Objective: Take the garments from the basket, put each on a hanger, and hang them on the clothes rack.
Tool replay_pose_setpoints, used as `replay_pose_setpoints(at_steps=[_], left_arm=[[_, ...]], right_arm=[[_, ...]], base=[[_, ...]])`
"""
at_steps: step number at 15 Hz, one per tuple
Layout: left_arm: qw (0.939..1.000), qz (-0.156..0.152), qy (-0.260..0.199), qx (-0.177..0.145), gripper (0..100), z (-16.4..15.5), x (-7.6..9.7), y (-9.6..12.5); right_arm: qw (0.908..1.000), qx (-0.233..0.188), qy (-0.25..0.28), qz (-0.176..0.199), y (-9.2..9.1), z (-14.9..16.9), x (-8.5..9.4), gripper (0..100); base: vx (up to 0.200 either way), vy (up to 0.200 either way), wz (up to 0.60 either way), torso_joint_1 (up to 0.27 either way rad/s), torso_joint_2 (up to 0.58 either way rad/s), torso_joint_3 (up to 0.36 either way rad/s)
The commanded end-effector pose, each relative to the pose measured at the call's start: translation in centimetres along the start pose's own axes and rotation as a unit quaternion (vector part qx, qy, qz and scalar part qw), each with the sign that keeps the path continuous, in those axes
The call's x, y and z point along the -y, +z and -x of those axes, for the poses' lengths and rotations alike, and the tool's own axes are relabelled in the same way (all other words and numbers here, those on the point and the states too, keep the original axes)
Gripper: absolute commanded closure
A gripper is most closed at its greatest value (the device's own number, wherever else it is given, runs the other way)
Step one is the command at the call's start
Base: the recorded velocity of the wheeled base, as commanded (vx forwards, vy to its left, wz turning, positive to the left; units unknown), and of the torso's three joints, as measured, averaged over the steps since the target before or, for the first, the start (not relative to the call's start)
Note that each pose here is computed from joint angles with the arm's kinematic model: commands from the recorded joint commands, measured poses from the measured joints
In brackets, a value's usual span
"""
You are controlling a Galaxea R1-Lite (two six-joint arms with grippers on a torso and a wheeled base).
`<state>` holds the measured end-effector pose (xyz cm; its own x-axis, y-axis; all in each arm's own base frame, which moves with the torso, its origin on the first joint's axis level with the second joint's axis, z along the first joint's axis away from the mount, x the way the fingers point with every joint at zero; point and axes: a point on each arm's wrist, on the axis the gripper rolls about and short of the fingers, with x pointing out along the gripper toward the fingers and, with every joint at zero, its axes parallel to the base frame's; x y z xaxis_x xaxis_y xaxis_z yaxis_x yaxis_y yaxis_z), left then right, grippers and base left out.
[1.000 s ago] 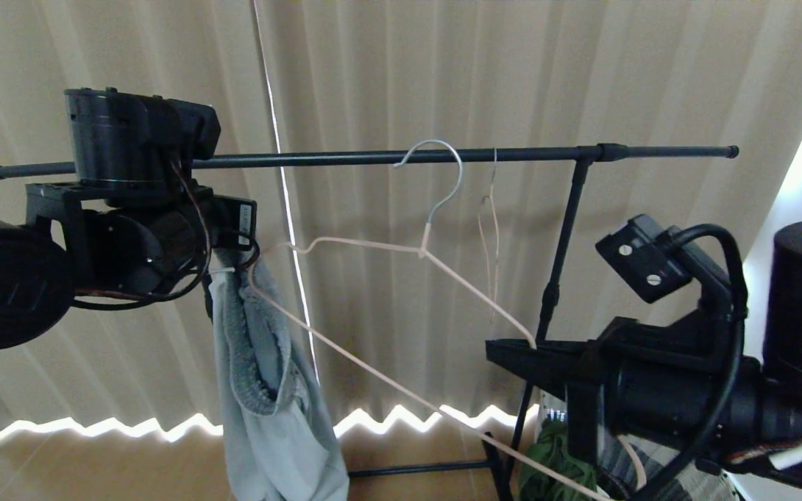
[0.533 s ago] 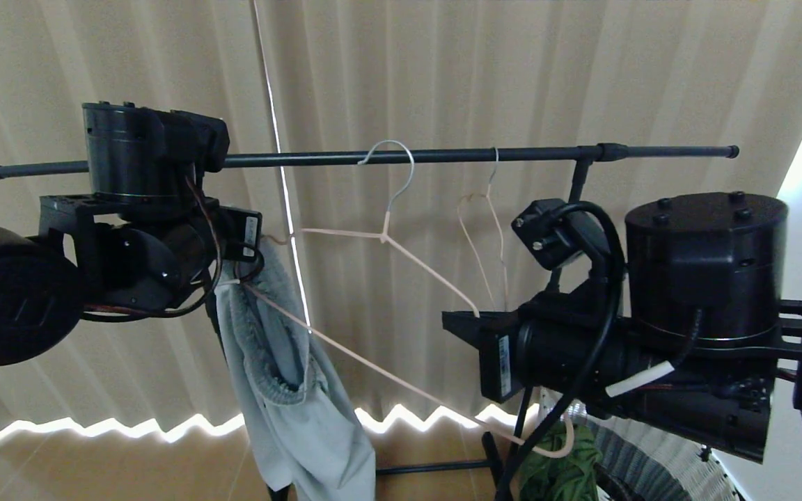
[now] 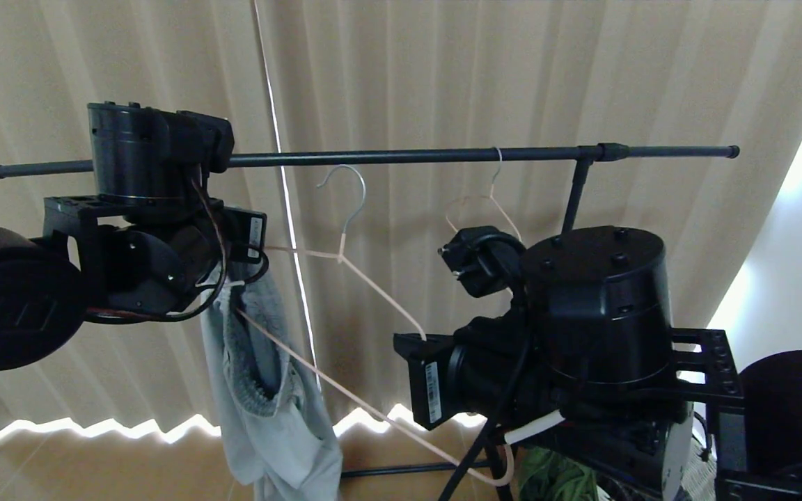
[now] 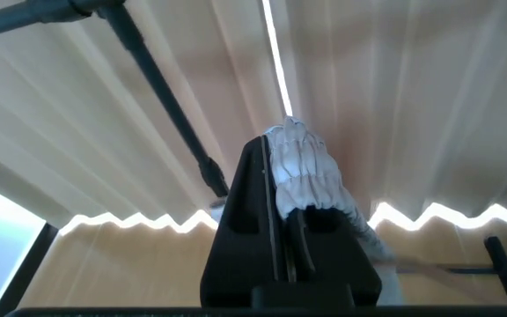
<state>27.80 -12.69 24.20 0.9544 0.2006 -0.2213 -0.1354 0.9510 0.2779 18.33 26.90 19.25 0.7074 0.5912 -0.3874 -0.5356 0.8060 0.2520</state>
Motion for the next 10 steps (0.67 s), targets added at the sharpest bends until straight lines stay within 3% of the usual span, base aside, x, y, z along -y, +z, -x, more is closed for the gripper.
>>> replay_pose_setpoints(at_steps=[1,4,10], left_arm=[[1.0000,0.003,0.000,0.004,100,0.3,-0.2,0.2],[1.0000,0.004,-0.001,0.008,100,0.9,-0.5,0.4],[0.9990,-0.044,0.012,-0.003,100,2.7,-2.8,-1.2]], right_arm=[[0.9999,-0.003,-0.012,-0.007,-0.8,-1.7,-0.3,100],[0.9996,0.011,-0.024,-0.012,-1.3,-3.0,-0.3,100],[0.9966,0.038,-0.070,-0.020,-0.5,-2.7,0.7,100]], base=[[0.000,0.000,0.00,0.000,0.00,0.000],[0.000,0.000,0.00,0.000,0.00,0.000],[0.000,0.000,0.00,0.000,0.00,0.000]])
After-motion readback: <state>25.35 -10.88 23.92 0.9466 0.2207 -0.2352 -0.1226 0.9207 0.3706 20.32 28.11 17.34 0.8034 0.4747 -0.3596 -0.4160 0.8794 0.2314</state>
